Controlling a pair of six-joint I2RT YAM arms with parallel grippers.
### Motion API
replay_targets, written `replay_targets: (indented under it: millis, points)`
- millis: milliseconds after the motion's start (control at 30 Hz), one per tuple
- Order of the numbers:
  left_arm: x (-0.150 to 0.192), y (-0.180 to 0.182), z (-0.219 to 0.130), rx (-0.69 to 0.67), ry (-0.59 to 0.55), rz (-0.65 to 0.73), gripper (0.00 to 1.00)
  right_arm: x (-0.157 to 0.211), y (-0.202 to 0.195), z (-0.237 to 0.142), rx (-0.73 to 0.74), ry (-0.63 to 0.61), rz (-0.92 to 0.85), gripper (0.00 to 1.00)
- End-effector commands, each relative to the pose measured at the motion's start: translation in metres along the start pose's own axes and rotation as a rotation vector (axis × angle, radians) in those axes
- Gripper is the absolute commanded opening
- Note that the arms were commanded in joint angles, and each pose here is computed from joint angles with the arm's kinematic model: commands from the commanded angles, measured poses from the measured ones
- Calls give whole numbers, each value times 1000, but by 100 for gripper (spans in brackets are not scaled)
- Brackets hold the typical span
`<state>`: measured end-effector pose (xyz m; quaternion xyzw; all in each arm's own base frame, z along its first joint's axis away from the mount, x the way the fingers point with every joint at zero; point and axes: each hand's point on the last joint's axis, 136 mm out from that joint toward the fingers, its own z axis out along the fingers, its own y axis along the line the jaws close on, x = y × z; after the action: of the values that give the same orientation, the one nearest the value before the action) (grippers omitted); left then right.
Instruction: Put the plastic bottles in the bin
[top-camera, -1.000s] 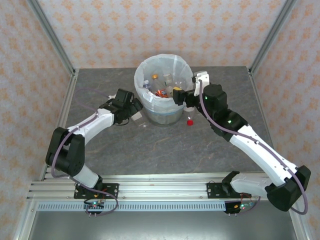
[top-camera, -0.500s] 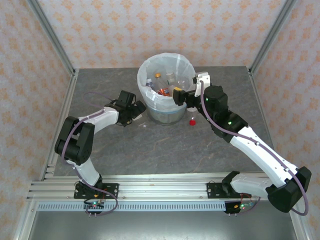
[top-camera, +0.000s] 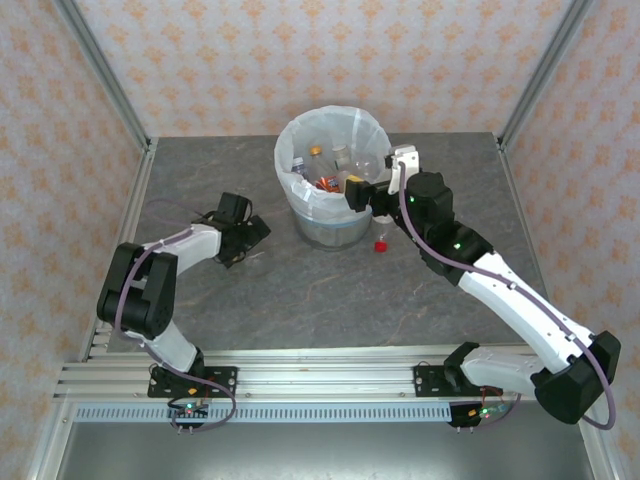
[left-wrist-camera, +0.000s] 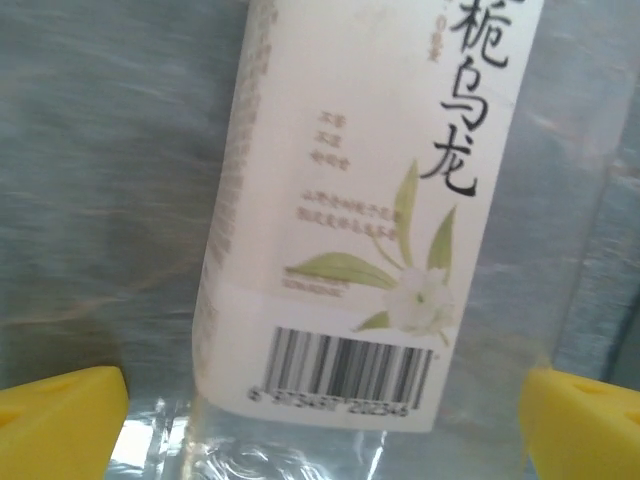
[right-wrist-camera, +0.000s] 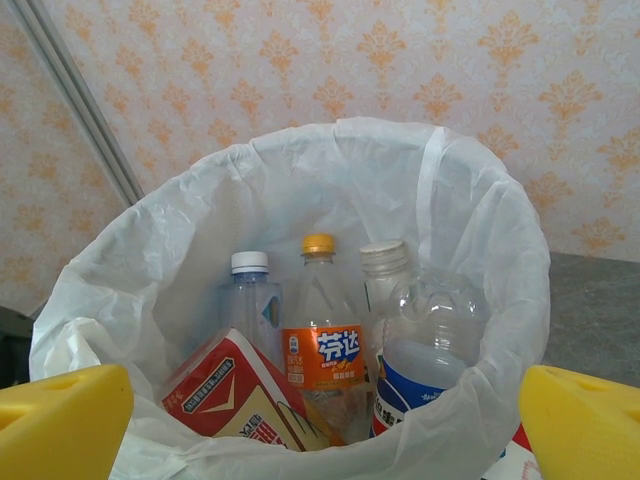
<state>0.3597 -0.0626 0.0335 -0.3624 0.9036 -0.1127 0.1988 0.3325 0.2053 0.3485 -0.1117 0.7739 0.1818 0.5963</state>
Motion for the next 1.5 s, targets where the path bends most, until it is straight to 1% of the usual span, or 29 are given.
replay_targets:
  millis: [0, 67, 200, 433, 700, 900, 1000, 1067, 1133, 1200, 1233, 1267, 1333, 1467]
  points:
    - [-2, 12, -12, -35, -11, 84, 100, -3, -3, 5, 15, -23, 12, 99]
    - [-5, 7, -16, -27, -7, 132, 100, -2, -2, 7, 10, -21, 13, 99]
    - [-15, 7, -23, -83, -26, 190, 100, 0, -2, 9, 11, -17, 15, 99]
    - [-23, -11, -27, -223, -71, 340, 100, 2, -3, 10, 18, -15, 16, 99]
    - [-17, -9, 2, -273, -31, 309, 100, 5, -5, 9, 21, -11, 21, 99]
    - [-16, -7, 16, -281, -29, 329, 100, 7, -5, 9, 24, -5, 19, 99]
    - [-14, -10, 20, -253, -21, 332, 95, 7, -5, 9, 25, -4, 19, 99]
    - [-14, -14, 21, -232, -21, 334, 91, 7, -5, 9, 25, -3, 20, 99]
    - [-15, -15, 21, -229, -29, 336, 89, 7, -5, 9, 24, -3, 22, 99]
    - [-18, -13, 19, -243, -44, 335, 89, 8, -6, 9, 26, 1, 20, 99]
    - [-20, -12, 17, -251, -50, 331, 92, 8, -6, 9, 27, 1, 21, 99]
    - [-22, -12, 15, -249, -57, 325, 94, 7, -6, 9, 27, -1, 20, 99]
    - [-25, -14, 11, -223, -79, 309, 95, 8, -6, 9, 29, 2, 19, 99]
    - [-30, -18, -1, -178, -118, 293, 87, 7, -6, 9, 29, 1, 17, 99]
